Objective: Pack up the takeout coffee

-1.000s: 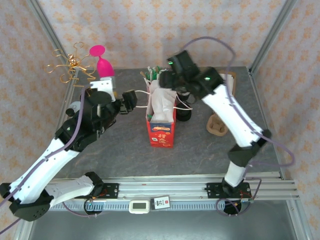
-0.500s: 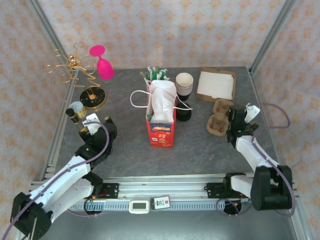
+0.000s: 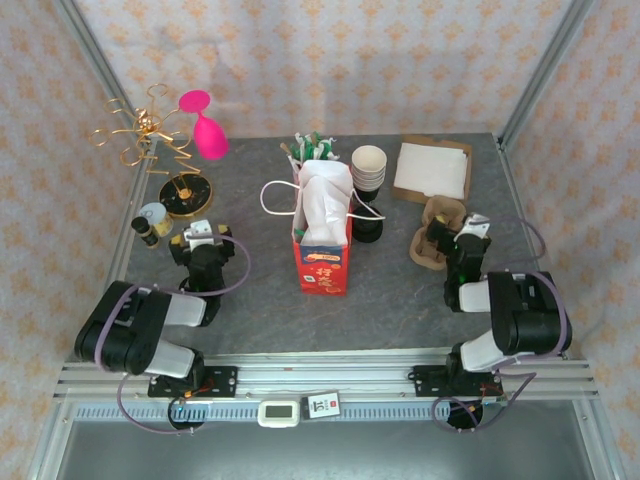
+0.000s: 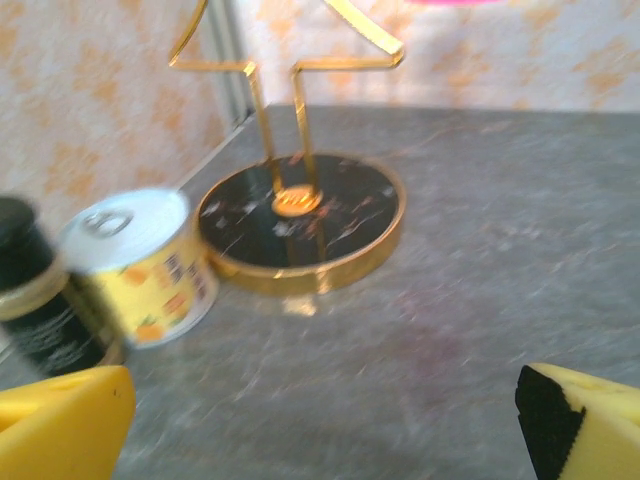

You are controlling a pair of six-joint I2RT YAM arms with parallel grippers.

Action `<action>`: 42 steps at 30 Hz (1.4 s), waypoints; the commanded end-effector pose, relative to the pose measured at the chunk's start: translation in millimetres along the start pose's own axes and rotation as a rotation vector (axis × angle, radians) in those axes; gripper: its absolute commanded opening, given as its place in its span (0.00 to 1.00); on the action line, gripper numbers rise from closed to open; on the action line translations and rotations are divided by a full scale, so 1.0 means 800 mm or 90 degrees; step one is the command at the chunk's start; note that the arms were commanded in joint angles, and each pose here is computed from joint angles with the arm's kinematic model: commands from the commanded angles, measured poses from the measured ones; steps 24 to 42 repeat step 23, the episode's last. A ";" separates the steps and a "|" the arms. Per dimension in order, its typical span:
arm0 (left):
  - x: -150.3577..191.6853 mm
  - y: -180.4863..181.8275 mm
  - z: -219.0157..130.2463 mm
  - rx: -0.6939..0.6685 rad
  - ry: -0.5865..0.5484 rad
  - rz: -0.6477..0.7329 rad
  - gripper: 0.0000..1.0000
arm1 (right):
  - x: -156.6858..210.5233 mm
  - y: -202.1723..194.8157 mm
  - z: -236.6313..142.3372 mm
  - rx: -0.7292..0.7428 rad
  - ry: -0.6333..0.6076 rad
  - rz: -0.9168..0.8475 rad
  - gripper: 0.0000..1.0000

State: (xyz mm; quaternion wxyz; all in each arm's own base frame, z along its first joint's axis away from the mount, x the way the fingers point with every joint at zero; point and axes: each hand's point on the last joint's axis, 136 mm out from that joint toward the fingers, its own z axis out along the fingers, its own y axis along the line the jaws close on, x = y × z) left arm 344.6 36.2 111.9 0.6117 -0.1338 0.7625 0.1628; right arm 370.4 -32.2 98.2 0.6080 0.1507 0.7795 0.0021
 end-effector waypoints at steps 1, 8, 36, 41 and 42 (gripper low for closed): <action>-0.053 -0.003 -0.003 0.031 -0.121 -0.044 1.00 | -0.023 0.023 -0.004 -0.050 -0.057 -0.028 1.00; -0.039 -0.009 0.020 0.100 -0.073 -0.064 1.00 | -0.028 0.024 -0.007 -0.046 -0.075 -0.029 1.00; -0.034 -0.008 0.023 0.131 -0.077 -0.077 1.00 | -0.028 0.023 -0.007 -0.046 -0.072 -0.029 1.00; -0.034 -0.008 0.023 0.131 -0.077 -0.077 1.00 | -0.028 0.023 -0.007 -0.046 -0.072 -0.029 1.00; -0.034 -0.008 0.023 0.131 -0.077 -0.077 1.00 | -0.028 0.023 -0.007 -0.046 -0.072 -0.029 1.00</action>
